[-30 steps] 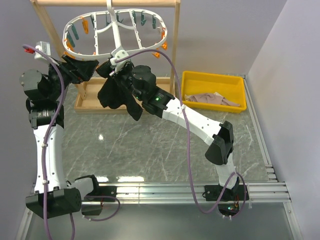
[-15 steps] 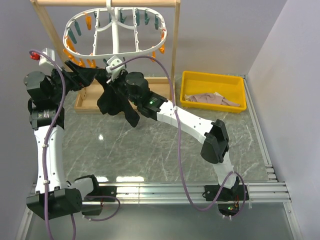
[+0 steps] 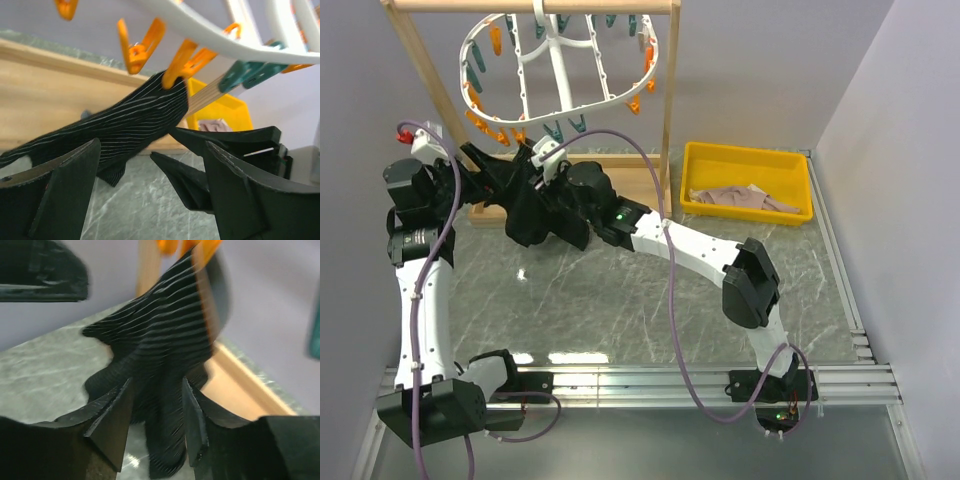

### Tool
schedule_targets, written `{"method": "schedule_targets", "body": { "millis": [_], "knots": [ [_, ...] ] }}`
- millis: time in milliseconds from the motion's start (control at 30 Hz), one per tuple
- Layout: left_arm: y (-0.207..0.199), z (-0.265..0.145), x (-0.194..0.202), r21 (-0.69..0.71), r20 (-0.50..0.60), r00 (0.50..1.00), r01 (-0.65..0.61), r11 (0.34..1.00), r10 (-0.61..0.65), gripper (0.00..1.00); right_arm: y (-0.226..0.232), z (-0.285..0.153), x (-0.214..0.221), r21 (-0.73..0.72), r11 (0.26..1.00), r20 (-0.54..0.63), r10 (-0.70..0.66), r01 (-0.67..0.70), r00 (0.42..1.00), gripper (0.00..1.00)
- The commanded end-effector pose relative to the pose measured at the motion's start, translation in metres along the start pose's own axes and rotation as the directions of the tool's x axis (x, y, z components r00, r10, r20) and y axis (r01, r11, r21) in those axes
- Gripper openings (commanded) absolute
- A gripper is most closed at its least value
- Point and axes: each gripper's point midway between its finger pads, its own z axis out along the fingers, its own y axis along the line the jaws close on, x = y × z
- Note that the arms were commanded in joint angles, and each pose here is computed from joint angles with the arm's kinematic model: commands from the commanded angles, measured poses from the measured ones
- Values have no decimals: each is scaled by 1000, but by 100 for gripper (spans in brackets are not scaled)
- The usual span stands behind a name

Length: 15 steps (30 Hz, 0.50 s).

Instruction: Clip the underwear to the hanger

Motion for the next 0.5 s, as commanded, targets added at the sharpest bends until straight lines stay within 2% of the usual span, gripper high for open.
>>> {"method": "schedule_targets", "body": {
  "millis": [0, 200, 467],
  "knots": [
    [13, -2, 5, -43, -1, 1000, -22, 999, 22, 88, 14, -22, -44, -101, 993, 89, 66, -57, 994, 51],
    [30, 1, 24, -74, -38, 999, -20, 997, 17, 87, 26, -35, -29, -176, 980, 35, 102, -95, 994, 56],
    [52, 8, 68, -84, -106, 994, -11, 996, 2, 77, -12, -64, -12, -134, 958, -59, 248, -254, 967, 54]
  ]
}}
